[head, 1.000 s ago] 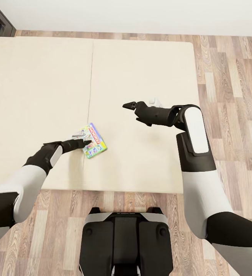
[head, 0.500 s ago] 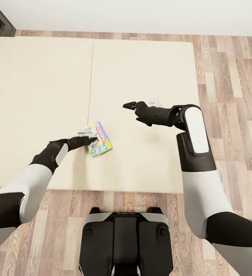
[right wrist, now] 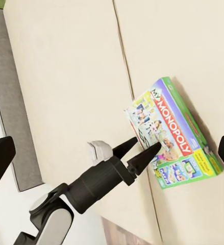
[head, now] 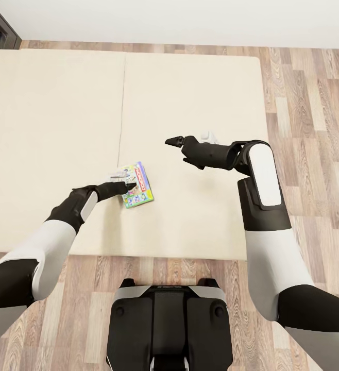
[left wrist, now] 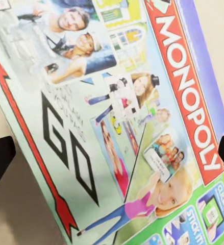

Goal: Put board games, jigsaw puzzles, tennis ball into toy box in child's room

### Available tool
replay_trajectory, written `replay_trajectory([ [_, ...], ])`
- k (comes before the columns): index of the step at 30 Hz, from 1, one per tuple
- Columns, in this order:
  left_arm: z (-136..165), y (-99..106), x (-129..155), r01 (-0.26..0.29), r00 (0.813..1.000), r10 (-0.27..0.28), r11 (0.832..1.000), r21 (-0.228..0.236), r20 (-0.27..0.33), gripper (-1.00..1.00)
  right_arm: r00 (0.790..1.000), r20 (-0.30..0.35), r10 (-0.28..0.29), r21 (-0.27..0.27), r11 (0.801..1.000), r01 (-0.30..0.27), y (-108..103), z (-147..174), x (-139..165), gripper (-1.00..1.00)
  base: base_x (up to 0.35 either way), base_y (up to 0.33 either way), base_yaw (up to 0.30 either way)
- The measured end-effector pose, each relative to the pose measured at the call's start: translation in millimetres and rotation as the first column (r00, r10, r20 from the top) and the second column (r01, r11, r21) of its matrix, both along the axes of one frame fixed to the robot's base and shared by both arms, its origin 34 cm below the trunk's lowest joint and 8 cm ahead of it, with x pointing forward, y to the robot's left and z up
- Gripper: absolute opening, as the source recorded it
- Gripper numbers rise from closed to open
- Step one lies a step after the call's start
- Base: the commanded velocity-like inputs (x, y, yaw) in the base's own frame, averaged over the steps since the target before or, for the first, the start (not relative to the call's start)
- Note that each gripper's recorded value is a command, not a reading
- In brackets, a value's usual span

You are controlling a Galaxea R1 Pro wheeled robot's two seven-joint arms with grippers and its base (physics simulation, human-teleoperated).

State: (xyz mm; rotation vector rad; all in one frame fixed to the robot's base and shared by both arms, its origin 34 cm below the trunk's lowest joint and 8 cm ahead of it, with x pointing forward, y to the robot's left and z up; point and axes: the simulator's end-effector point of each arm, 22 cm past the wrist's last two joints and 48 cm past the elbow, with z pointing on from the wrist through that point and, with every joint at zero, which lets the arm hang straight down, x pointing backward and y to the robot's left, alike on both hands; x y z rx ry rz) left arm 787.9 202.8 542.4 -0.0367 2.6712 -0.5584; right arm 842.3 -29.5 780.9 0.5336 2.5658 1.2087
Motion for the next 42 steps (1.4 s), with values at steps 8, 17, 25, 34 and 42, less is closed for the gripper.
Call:
replay_trajectory([
  [8, 0.7, -18.7, -0.5, 0.006, 1.0, -0.006, 1.0, -0.018, -0.001, 1.0, 1.0, 0.003, 0.0, 0.003, 1.0, 0.0, 0.5, 1.6, 0.6, 1.0, 0.0, 0.0, 0.0],
  [17, 2.2, -34.7, -1.0, 0.012, 1.0, -0.012, 0.999, -0.037, -0.001, 1.0, 1.0, 0.006, -0.001, 0.004, 1.0, 0.001, 0.3, 3.0, 1.1, 1.0, 0.0, 0.0, 0.0],
  [25, 2.9, -41.5, -1.1, 0.014, 1.0, -0.014, 0.999, -0.046, -0.001, 1.0, 1.0, 0.007, -0.001, 0.005, 1.0, 0.001, 0.5, 3.3, 1.4, 1.0, 0.0, 0.0, 0.0],
  [34, 5.2, -60.5, -2.1, 0.027, 1.0, -0.027, 0.997, -0.067, 0.001, 1.0, 1.0, 0.007, -0.001, 0.006, 1.0, 0.001, 0.4, 3.3, 1.2, 1.0, 0.0, 0.0, 0.0],
  [42, 9.0, -89.5, -5.1, 0.06, 0.998, -0.06, 0.994, -0.093, 0.004, 1.0, 1.0, 0.009, -0.001, 0.007, 1.0, 0.001, 0.3, 4.0, 1.5, 1.0, 0.0, 0.0, 0.0],
])
